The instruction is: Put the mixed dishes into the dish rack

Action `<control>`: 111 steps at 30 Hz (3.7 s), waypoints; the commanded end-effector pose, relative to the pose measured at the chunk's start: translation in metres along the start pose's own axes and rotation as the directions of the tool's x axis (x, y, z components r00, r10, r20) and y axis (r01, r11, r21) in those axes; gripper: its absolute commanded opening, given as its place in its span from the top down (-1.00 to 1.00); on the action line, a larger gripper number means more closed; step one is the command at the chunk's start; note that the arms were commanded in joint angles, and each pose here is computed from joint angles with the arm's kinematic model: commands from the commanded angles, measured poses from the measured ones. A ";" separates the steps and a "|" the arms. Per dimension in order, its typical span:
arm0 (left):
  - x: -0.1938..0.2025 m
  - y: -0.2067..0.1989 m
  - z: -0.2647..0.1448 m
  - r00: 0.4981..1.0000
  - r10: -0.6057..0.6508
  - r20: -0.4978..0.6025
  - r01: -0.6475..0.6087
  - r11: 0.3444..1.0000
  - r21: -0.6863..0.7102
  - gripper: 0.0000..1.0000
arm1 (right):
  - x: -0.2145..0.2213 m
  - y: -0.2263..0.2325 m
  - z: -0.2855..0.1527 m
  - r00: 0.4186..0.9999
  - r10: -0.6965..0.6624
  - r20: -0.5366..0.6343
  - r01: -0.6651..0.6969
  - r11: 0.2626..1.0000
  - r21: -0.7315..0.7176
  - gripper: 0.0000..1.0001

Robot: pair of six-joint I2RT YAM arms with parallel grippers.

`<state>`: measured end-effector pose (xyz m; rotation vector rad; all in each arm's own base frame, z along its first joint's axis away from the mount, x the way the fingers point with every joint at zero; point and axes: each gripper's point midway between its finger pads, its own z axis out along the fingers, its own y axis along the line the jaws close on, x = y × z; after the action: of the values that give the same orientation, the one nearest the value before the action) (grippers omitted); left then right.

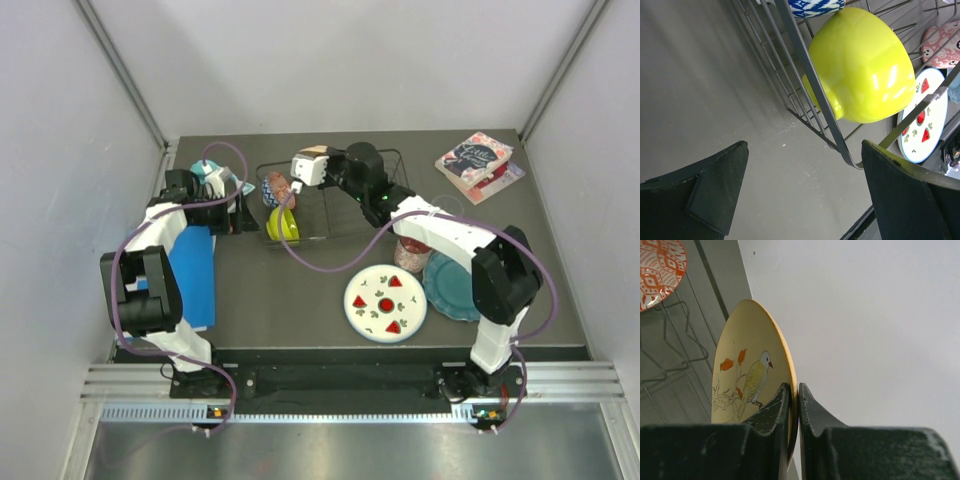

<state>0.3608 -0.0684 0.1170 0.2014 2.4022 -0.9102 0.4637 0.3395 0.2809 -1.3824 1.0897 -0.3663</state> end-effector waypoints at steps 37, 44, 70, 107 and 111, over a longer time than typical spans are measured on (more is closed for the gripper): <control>-0.010 0.000 -0.002 0.998 0.056 0.032 -0.056 0.998 -0.002 -0.98 | -0.055 -0.042 0.002 0.981 0.081 0.174 -0.107 0.984 0.143 1.00; -0.010 0.001 0.000 0.998 0.048 0.029 -0.049 0.999 0.006 -0.98 | -0.068 -0.021 0.010 0.975 0.095 0.200 -0.115 0.989 0.091 1.00; -0.018 0.002 -0.002 0.998 0.059 0.037 -0.059 0.998 -0.002 -0.98 | -0.094 0.029 0.038 0.961 0.128 0.246 -0.150 0.986 0.075 -0.68; 0.036 -0.116 -0.091 0.675 0.710 -0.200 -0.732 0.677 -0.069 -0.98 | 0.095 0.152 -0.310 -0.239 0.964 -0.119 -0.845 -0.146 0.514 -0.86; 0.054 -0.144 -0.051 0.605 0.759 -0.241 -0.778 0.628 0.025 -0.98 | 0.105 0.198 -0.327 -0.409 0.882 -0.234 -0.732 -0.164 0.661 -0.92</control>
<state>0.2465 -0.1282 0.2324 1.1985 2.0877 -0.4141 0.2081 0.1190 0.1480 0.1459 2.2114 0.3745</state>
